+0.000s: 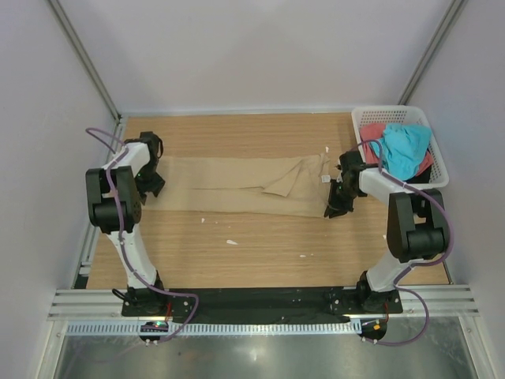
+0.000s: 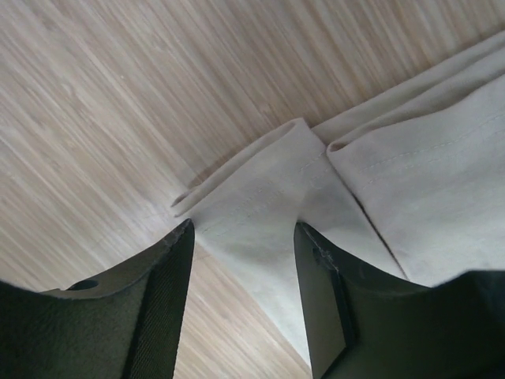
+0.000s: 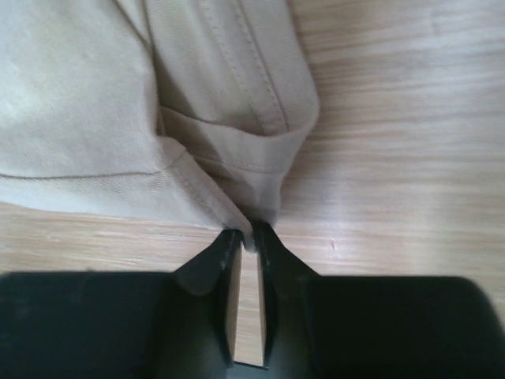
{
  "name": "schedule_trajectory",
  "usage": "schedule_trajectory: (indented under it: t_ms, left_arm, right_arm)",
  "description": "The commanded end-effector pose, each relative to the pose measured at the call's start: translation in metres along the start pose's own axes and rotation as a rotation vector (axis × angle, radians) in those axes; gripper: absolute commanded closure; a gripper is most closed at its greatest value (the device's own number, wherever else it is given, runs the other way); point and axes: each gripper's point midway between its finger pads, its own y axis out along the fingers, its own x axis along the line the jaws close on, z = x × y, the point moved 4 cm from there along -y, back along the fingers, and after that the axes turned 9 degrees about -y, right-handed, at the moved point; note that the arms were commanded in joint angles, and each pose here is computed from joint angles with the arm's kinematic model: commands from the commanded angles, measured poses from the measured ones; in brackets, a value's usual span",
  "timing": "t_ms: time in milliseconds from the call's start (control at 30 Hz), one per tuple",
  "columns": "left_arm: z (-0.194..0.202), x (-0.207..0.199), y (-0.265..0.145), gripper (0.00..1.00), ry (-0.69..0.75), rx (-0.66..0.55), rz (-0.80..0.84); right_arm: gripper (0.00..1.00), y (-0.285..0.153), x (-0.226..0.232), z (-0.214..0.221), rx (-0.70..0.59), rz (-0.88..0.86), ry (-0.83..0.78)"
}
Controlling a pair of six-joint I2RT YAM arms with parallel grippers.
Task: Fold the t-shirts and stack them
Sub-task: Fold the tshirt
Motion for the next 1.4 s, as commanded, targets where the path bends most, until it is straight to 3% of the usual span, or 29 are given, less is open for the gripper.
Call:
schedule_trajectory:
  t_ms: [0, 167, 433, 567, 733, 1033, 1367]
  left_arm:
    - [-0.017, 0.01, -0.031, 0.44, -0.006, -0.037, 0.037]
    - [-0.015, 0.007, -0.049, 0.43, 0.01, -0.063, 0.148]
    - [0.006, -0.031, -0.124, 0.43, 0.206, 0.024, 0.686]
    - [0.022, -0.026, -0.152, 0.41, 0.275, 0.056, 0.823]
    - [0.037, -0.02, -0.161, 0.39, 0.268, 0.078, 0.917]
    - [0.05, -0.027, -0.17, 0.39, 0.266, 0.159, 1.033]
    - [0.048, -0.025, -0.171, 0.39, 0.251, 0.137, 1.024]
  right_arm:
    - [0.76, -0.023, -0.006, -0.01, -0.057, 0.091, 0.087]
    - [0.55, -0.036, 0.001, -0.015, -0.084, 0.148, 0.145]
    - [0.53, -0.062, 0.018, -0.053, -0.243, 0.295, 0.228]
    - [0.53, -0.061, 0.064, -0.078, -0.344, 0.223, 0.215]
    - [0.5, -0.037, 0.111, -0.09, -0.386, 0.141, 0.23]
    - [0.44, -0.004, 0.127, -0.097, -0.438, 0.035, 0.375]
    - [0.46, 0.018, 0.142, -0.086, -0.462, -0.064, 0.383]
